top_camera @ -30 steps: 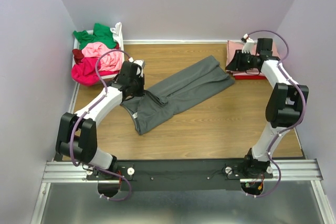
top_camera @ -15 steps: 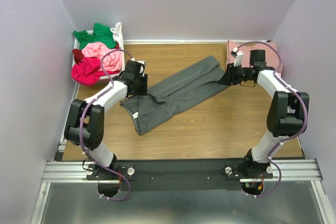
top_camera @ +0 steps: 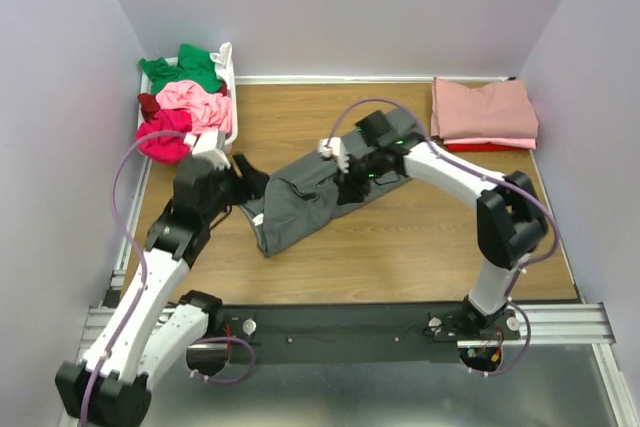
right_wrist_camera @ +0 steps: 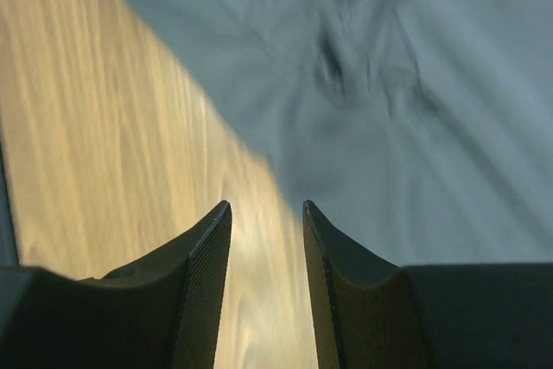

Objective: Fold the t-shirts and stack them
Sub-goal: Fold the tshirt

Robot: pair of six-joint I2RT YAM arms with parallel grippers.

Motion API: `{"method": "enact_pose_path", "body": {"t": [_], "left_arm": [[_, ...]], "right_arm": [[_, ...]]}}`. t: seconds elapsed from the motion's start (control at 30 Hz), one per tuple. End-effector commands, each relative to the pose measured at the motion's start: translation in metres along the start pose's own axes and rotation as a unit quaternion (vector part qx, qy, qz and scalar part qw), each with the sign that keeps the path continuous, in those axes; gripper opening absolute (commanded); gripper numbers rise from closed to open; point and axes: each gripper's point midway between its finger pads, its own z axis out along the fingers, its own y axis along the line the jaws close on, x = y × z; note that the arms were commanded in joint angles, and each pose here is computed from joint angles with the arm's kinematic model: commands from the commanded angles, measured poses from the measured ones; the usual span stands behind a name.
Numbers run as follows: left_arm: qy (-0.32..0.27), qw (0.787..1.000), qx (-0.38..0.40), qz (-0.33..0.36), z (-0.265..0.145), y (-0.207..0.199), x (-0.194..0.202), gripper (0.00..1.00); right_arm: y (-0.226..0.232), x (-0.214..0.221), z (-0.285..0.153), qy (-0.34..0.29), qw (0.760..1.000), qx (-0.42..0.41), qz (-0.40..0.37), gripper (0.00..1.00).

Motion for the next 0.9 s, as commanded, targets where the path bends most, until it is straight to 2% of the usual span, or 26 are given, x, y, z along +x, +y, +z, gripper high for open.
{"method": "enact_pose_path", "body": {"t": [0.0,0.07,0.1,0.13,0.2,0.3,0.53,0.67,0.73,0.8,0.83,0.87], "left_arm": [[0.073,0.99,0.054,-0.105,-0.026,-0.003,0.074,0.64],[0.067,0.989,0.063,-0.117,-0.037,-0.003,0.079,0.63],[0.058,0.989,0.067,-0.121,-0.045,-0.003,0.081,0.62],[0.053,0.989,0.067,-0.123,-0.047,-0.002,0.081,0.62],[0.045,0.99,0.066,-0.12,-0.052,-0.001,0.08,0.6],[0.044,0.991,0.057,-0.109,-0.053,0.002,0.079,0.6],[0.054,0.992,0.057,-0.097,-0.051,0.002,0.081,0.6],[0.05,0.993,0.056,-0.092,-0.054,0.003,0.08,0.6],[0.05,0.993,0.054,-0.09,-0.055,0.004,0.08,0.6],[0.051,0.993,0.054,-0.089,-0.055,0.004,0.081,0.6],[0.049,0.993,0.056,-0.088,-0.054,0.004,0.081,0.6],[0.051,0.993,0.058,-0.089,-0.053,0.003,0.081,0.6]], "right_arm": [[-0.007,-0.032,0.033,0.035,0.996,0.037,-0.068,0.43],[0.006,-0.04,0.05,0.028,0.997,0.004,-0.066,0.27],[0.023,-0.048,0.061,0.019,0.997,-0.025,-0.067,0.12],[0.029,-0.044,0.072,0.024,0.997,-0.039,-0.064,0.02],[0.046,-0.041,0.089,0.038,0.995,-0.059,-0.07,0.01],[0.041,-0.034,0.108,0.065,0.995,-0.035,-0.073,0.0],[-0.004,-0.034,0.129,0.084,0.994,0.05,-0.055,0.0],[-0.038,-0.039,0.123,0.079,0.991,0.102,-0.031,0.01],[-0.055,-0.041,0.109,0.067,0.991,0.118,-0.015,0.06],[-0.071,-0.044,0.091,0.052,0.989,0.138,-0.002,0.24],[-0.079,-0.042,0.085,0.053,0.987,0.155,0.003,0.5],[-0.088,-0.043,0.077,0.051,0.983,0.176,0.007,0.65]]}}
